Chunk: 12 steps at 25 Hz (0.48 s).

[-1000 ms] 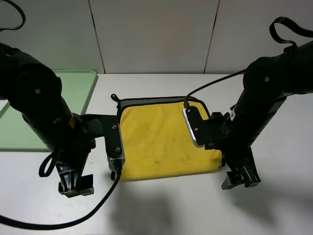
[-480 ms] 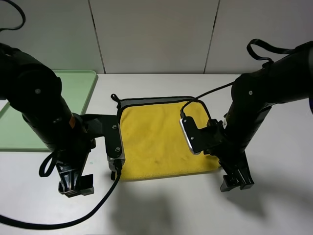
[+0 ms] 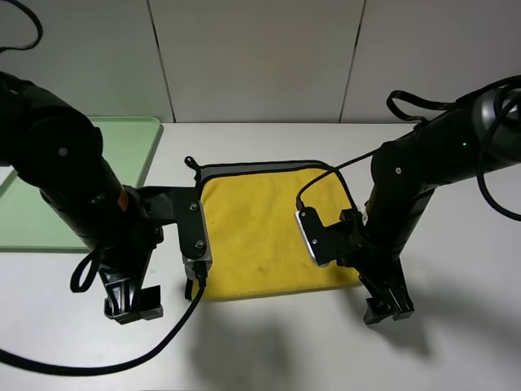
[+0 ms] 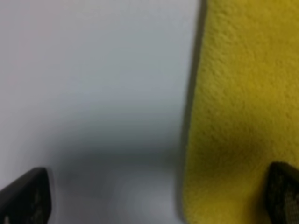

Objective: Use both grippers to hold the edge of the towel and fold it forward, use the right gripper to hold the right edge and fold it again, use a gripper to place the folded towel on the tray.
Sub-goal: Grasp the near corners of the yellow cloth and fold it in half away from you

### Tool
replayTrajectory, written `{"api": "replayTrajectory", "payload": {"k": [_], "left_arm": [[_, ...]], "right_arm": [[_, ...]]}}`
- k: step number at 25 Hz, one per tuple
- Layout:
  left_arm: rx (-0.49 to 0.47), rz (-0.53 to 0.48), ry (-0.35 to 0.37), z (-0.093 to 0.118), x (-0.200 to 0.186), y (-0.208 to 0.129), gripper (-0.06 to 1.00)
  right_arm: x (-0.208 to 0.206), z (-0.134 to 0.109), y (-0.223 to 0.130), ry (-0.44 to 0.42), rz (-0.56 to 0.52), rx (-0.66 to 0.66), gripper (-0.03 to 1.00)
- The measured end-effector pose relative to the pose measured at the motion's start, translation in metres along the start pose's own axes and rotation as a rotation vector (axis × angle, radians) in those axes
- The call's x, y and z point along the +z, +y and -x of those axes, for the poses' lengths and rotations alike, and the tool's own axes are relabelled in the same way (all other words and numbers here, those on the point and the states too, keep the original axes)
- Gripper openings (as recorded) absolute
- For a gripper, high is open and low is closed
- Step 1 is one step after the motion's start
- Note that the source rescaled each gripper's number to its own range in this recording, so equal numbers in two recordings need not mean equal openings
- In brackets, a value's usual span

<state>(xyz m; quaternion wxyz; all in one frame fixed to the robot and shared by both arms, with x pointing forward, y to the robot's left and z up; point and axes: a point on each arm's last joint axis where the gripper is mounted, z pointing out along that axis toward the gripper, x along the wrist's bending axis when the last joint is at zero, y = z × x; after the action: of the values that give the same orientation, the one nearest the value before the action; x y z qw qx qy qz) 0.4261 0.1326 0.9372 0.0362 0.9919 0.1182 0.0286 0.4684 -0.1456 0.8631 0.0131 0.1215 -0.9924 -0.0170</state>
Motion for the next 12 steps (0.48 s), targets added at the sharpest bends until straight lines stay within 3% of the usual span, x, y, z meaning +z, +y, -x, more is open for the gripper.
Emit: {"api": "replayTrajectory", "payload": {"k": [12], "left_arm": [[0.029,0.144,0.094,-0.007,0.005,0.017,0.89]], "right_arm": [[0.003,0.001,0.0,0.005,-0.002,0.0,1.0]]}}
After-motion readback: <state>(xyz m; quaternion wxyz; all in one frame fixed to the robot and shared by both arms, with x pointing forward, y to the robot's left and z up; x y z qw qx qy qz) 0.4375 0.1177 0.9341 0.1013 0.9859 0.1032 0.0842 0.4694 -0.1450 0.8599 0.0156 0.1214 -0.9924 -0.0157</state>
